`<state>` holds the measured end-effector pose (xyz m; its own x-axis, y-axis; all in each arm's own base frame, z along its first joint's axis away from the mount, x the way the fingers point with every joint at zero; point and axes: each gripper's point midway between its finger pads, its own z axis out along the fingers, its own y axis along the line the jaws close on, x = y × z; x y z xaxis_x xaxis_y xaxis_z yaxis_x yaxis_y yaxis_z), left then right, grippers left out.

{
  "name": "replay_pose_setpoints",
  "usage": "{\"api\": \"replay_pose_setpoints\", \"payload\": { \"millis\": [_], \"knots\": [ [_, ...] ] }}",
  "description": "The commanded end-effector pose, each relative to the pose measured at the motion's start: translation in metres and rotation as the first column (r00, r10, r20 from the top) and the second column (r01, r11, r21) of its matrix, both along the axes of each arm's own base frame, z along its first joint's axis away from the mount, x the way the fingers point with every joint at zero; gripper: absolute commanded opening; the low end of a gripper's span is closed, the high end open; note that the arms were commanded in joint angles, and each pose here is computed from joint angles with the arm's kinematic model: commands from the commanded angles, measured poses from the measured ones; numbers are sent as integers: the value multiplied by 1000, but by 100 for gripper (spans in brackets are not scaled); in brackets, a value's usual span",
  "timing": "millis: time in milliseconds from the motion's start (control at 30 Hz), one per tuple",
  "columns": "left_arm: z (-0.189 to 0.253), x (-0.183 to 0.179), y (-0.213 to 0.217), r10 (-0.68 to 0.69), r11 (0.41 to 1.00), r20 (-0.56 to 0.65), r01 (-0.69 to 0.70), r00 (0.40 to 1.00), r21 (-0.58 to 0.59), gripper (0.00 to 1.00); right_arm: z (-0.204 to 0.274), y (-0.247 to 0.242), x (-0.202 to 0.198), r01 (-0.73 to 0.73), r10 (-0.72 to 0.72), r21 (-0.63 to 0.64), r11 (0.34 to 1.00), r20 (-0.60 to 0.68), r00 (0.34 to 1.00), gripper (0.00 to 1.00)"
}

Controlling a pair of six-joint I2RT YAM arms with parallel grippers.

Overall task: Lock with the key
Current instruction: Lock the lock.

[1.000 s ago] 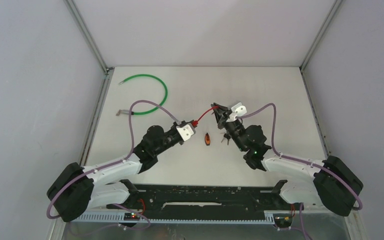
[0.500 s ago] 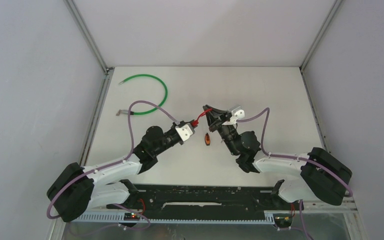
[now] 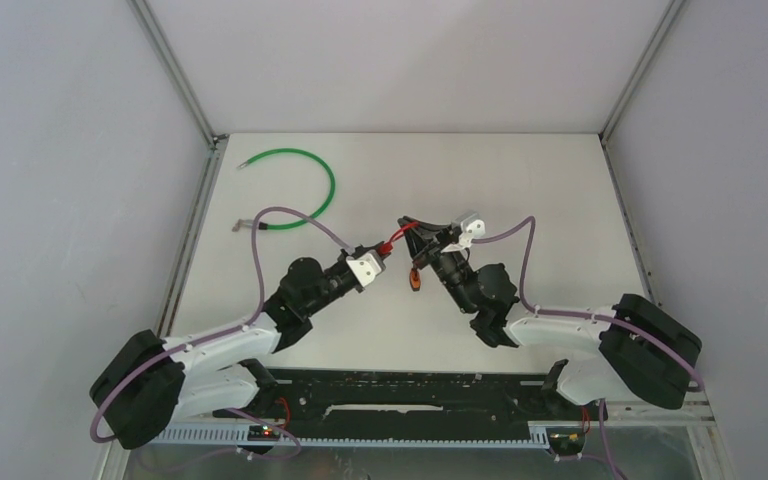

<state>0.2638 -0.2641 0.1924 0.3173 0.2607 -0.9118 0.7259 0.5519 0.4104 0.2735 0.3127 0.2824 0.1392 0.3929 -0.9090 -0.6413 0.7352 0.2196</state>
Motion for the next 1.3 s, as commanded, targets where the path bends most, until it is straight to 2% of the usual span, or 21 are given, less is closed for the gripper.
{"api": "replay_pose_setpoints", "payload": {
  "millis": [0, 400, 767, 1267],
  "knots": [
    [-2, 1, 8, 39, 999, -2, -39, 999, -18, 0, 40, 10, -9, -59, 53, 146, 987, 47, 997, 0],
    [1, -2, 10, 37, 999, 12, -36, 999, -34, 0, 22, 19, -4, -62, 62, 143, 988, 9, 998, 0],
    [4, -7, 8, 7, 999, 26, -6, 1000, -47, 0, 13, 30, -8, -128, 128, 118, 985, 12, 992, 0],
    [10, -6, 17, 50, 996, 52, -46, 997, -73, 0, 7, 31, -5, -126, 127, 97, 987, -1, 992, 0]
  ]
}}
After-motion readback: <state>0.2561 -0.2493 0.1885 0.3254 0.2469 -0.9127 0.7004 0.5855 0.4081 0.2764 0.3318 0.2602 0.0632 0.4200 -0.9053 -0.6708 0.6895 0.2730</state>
